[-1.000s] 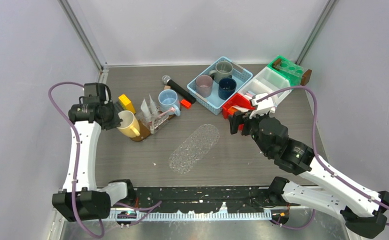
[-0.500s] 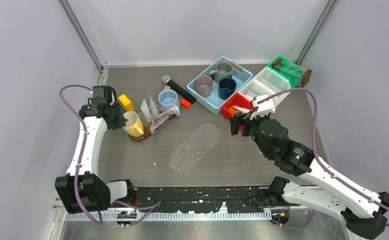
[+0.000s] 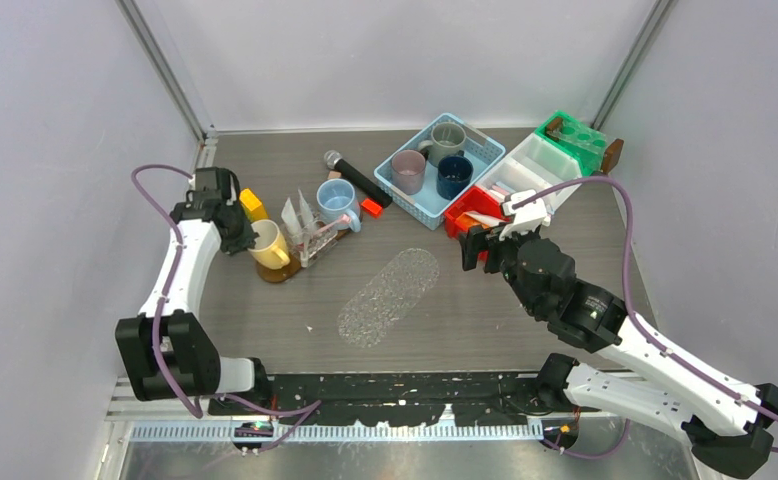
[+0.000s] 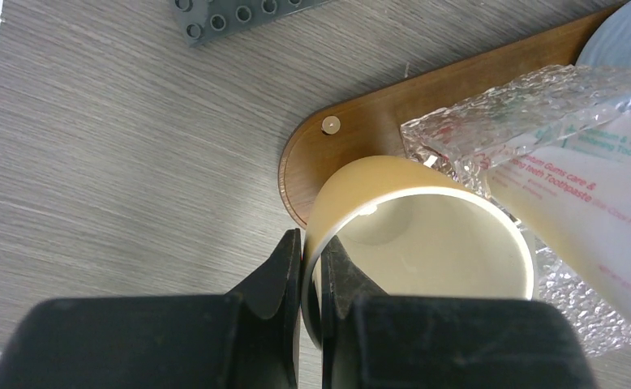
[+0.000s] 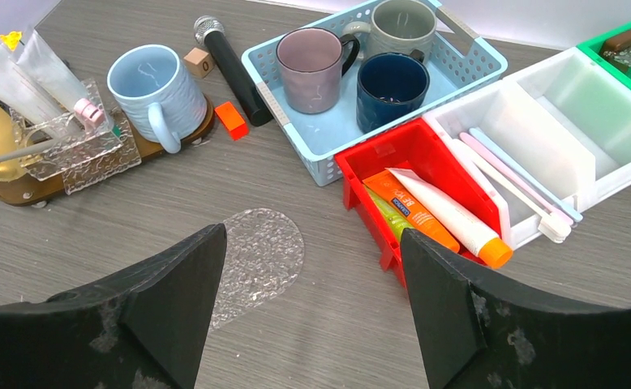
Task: Prepare toiletry sets of a toothbrush and toothpaste on the tray
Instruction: Place the cup on the tray.
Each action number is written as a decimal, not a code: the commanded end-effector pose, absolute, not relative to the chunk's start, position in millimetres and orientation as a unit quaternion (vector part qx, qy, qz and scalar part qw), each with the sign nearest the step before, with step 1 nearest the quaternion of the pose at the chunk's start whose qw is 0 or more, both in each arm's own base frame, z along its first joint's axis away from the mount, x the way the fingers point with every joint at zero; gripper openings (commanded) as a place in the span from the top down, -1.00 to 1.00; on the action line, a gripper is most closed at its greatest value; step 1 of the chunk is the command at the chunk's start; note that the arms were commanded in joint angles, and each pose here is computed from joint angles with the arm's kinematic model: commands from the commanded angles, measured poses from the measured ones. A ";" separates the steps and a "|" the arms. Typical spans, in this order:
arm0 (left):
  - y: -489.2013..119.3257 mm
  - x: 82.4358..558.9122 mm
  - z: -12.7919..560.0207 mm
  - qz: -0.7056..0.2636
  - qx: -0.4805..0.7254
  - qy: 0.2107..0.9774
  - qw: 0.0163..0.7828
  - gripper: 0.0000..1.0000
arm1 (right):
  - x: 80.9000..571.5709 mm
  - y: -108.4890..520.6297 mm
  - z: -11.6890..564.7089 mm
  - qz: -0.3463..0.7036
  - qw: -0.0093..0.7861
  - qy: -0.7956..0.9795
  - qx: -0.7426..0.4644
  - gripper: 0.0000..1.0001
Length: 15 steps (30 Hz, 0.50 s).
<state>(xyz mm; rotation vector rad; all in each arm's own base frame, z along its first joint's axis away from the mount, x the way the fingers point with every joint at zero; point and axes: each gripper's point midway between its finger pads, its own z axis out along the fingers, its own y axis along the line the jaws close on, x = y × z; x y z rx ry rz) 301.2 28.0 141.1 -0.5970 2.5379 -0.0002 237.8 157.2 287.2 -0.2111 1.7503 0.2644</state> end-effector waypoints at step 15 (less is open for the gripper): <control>31.6 337.2 144.3 -0.012 -0.224 0.922 0.315 1.00 | 243.3 156.0 298.0 0.113 0.645 0.752 -0.076 -0.70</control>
